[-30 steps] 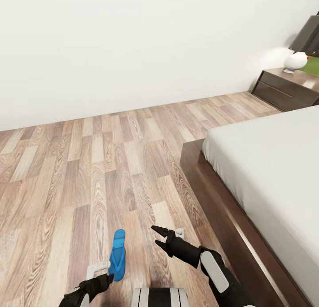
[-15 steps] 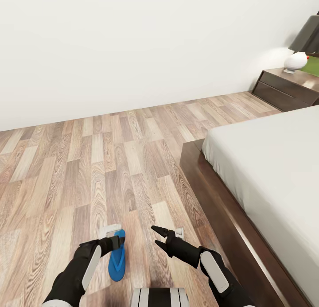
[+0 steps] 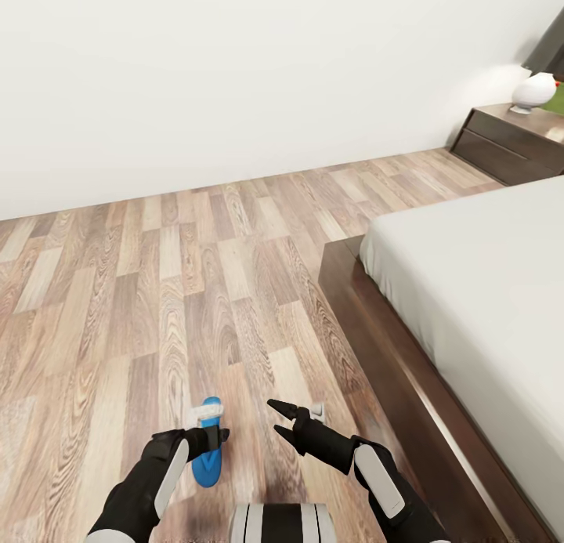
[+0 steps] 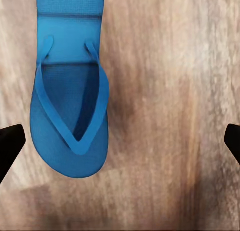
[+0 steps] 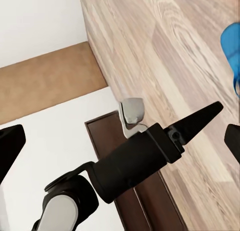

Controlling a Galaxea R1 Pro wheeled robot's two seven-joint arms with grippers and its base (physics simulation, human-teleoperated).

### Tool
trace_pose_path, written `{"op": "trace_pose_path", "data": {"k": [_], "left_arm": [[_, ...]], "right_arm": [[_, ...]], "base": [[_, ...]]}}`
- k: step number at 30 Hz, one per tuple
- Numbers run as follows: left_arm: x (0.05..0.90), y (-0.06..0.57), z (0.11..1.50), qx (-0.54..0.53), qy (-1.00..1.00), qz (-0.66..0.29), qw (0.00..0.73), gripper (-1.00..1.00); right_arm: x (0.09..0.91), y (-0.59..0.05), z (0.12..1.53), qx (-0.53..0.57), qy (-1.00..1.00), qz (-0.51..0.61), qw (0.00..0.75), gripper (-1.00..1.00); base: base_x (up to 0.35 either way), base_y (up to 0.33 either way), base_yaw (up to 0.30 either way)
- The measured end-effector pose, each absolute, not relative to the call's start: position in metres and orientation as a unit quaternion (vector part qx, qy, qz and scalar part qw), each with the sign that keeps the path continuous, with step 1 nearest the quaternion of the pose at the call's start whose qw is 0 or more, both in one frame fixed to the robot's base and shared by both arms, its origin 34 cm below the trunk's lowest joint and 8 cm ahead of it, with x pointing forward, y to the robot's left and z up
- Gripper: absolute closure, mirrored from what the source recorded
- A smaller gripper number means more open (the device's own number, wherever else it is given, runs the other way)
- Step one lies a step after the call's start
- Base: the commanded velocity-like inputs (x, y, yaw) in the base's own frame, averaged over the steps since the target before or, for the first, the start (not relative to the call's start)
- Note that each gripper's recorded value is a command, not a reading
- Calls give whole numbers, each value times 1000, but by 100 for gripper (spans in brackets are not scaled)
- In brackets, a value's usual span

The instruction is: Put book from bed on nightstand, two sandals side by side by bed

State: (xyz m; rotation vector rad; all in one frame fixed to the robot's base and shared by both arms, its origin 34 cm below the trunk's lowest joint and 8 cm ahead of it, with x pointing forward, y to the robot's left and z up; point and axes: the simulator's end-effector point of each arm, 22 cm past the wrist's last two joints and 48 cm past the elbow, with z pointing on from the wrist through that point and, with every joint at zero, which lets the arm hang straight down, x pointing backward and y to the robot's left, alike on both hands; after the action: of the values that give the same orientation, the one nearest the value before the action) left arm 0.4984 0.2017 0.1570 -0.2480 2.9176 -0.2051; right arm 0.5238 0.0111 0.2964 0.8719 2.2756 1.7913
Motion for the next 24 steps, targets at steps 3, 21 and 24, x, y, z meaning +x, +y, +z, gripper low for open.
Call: {"op": "trace_pose_path", "data": {"k": [3,21,24], "left_arm": [[494,202,152,-84,989,-69,97,-100],[471,201,124,-87,992,-66,65,-100],[472,202,124,-86,992,-65,66,-100]], "right_arm": [[521,11,291,291,751,589,54,-100],[507,11,261,311,753,580,29,-100],[507,11,261,311,753,580,29,-100]], "base": [[0,0,0],[0,0,0],[0,0,0]]}}
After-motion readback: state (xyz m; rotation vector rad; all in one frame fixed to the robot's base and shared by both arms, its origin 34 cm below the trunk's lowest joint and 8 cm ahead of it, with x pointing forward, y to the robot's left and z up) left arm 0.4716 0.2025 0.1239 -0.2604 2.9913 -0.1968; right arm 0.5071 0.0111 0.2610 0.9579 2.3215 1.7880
